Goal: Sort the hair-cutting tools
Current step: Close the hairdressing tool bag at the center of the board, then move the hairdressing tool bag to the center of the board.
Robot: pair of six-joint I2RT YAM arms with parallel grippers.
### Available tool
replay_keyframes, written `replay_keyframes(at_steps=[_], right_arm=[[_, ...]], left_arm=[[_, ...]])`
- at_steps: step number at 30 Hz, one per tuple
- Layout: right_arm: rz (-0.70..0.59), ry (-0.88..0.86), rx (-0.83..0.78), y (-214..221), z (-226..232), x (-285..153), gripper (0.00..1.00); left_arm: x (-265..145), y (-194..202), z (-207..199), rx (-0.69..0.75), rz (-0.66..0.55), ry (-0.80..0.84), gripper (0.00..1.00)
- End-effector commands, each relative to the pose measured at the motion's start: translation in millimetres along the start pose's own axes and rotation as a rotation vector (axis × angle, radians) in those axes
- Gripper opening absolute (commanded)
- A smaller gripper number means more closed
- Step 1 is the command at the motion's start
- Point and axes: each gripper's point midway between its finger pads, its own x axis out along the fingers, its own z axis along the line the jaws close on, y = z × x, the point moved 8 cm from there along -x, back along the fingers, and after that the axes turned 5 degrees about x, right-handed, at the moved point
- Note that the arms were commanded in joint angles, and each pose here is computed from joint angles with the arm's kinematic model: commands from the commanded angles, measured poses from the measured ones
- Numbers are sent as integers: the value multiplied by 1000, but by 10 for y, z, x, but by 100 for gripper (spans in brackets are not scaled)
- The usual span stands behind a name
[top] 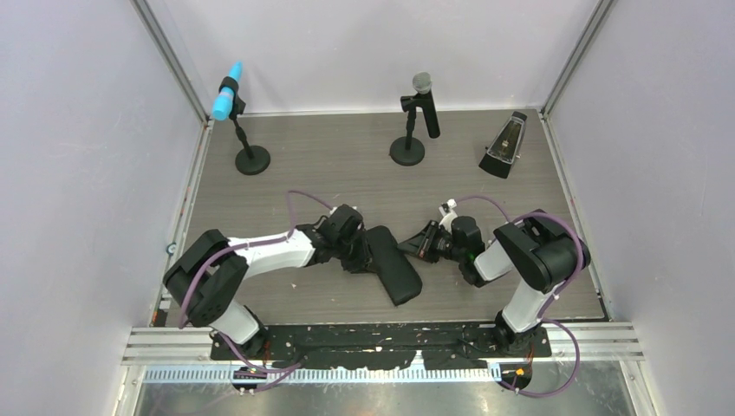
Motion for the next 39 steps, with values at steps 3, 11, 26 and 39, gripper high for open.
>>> replay_keyframes(at_steps=[3, 11, 26, 39], right_arm=[[89, 200, 47, 242, -381, -36, 13], [79, 183, 35, 216, -333, -36, 15], [-43, 301, -353, -214, 379, -522, 39], [14, 379, -355, 182, 167, -1054, 51]], left_arm=[[166, -54, -192, 13, -31, 27, 26], [330, 18, -46, -27, 9, -56, 48], [340, -85, 191, -133, -52, -221, 28], [293, -140, 136, -114, -62, -210, 28]])
